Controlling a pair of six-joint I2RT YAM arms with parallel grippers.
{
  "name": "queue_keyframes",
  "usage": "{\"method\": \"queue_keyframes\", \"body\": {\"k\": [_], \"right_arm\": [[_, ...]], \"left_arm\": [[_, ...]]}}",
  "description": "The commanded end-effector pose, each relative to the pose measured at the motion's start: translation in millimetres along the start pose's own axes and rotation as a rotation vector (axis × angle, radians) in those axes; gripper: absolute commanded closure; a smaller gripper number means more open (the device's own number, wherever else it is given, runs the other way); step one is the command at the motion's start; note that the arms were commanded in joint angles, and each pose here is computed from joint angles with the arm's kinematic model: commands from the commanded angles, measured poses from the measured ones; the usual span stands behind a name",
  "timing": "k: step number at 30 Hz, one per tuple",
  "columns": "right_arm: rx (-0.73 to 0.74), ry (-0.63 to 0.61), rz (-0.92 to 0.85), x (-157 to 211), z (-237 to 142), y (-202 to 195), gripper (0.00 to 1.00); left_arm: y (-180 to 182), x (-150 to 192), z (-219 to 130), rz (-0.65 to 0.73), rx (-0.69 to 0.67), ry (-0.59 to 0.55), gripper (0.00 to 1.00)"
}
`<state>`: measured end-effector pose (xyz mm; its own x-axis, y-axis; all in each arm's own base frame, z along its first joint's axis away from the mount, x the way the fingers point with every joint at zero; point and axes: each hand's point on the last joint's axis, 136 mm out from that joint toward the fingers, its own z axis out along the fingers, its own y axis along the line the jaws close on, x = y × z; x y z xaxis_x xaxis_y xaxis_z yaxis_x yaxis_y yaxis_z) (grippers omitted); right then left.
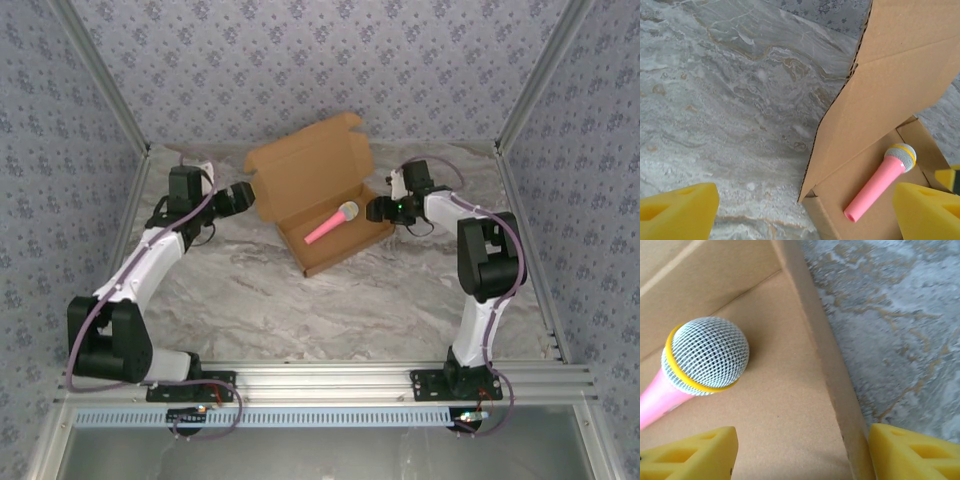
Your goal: Fold the paper box
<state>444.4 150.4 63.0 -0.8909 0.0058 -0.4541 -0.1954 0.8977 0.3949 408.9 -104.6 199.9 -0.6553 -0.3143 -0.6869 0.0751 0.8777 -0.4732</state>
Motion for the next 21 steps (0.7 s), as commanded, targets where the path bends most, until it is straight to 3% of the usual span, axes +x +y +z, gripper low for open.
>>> {"method": "queue_keyframes", "body": {"k": [1, 9, 12, 21], "right_arm": [[0.004, -0.029, -0.012, -4.2, -11.9, 7.4, 0.29], [0.056, -0.095, -0.04, -24.0, -37.4, 1.6, 0.28], [0.069, -0.099, -0.044, -26.5, -41.2, 0.0, 0.28], [0.096, -0.129, -0.062, -40.4, -53.2, -4.2, 0.28]], "left_arm": [[-8.8, -20.2, 15.2, 0.071, 0.05, -0.073, 0.1], [-8.7, -26.6, 56.7, 0.17, 0.092, -0.073, 0.1], [-13.6, -30.8, 65.5, 0.194, 0.122, -0.077, 0.15], [-30.2, -29.5, 79.7, 0.255, 0.188, -0.05, 0.47]]}}
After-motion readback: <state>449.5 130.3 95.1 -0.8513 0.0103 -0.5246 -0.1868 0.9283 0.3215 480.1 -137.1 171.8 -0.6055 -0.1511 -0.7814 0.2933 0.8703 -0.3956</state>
